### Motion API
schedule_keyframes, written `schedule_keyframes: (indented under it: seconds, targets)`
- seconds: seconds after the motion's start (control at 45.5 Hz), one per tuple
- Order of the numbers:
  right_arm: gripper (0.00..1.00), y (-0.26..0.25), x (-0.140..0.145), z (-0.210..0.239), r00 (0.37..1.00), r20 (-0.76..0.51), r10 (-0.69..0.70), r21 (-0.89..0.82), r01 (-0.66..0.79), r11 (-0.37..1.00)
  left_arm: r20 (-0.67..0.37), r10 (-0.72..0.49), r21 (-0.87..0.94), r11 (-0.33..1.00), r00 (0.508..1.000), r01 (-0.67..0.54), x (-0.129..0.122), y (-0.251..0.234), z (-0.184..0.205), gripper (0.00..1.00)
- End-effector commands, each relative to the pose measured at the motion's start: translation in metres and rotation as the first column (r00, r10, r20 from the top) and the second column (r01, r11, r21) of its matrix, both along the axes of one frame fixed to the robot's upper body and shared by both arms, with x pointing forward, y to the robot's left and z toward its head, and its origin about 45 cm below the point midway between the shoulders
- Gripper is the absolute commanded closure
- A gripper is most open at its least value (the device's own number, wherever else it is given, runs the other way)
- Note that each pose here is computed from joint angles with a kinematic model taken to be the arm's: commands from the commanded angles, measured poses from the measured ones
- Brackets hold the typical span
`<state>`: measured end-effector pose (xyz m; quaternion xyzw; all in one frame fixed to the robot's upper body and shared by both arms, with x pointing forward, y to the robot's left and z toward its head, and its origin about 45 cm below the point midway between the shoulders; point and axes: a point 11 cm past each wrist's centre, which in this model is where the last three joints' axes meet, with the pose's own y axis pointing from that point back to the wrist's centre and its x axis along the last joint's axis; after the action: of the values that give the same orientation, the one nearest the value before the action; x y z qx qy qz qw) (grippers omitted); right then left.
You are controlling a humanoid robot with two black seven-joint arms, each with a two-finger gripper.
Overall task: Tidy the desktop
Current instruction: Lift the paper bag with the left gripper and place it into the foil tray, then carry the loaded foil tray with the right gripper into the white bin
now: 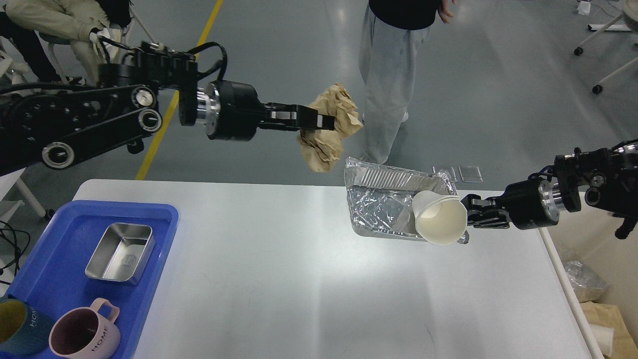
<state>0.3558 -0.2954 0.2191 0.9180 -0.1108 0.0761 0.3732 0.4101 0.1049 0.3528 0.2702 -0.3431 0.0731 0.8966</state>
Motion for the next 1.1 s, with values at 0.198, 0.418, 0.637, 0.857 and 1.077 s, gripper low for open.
schedule_keyframes:
  seconds: [0.198,0.418,0.637,0.857,1.077]
  targets:
    - [1.0,0.001,0.001,0.001,1.0,0.001,-0.002,0.005,0.002,1.0,-0.032,-0.088,0.003,0.996,0.996,0.088,-0.004,-0.081,-0.026,0.89]
    - [1.0,0.002,0.006,0.009,1.0,0.02,0.003,-0.002,-0.003,1.0,-0.059,-0.113,0.055,0.992,0.992,0.116,-0.013,-0.094,-0.05,0.85]
    - [1.0,0.001,0.006,0.009,1.0,0.02,0.001,-0.002,-0.001,1.0,-0.067,-0.1,0.065,0.992,0.993,0.104,-0.012,-0.09,-0.054,0.71]
    - [1.0,-0.001,0.006,0.01,1.0,0.022,-0.003,-0.004,0.003,1.0,-0.052,-0.073,0.06,0.995,0.996,0.076,-0.004,-0.087,-0.052,0.23]
    - [1.0,-0.001,0.006,0.011,1.0,0.023,-0.004,-0.003,0.004,1.0,-0.068,-0.073,0.019,0.997,0.995,0.074,-0.005,-0.095,-0.043,0.11]
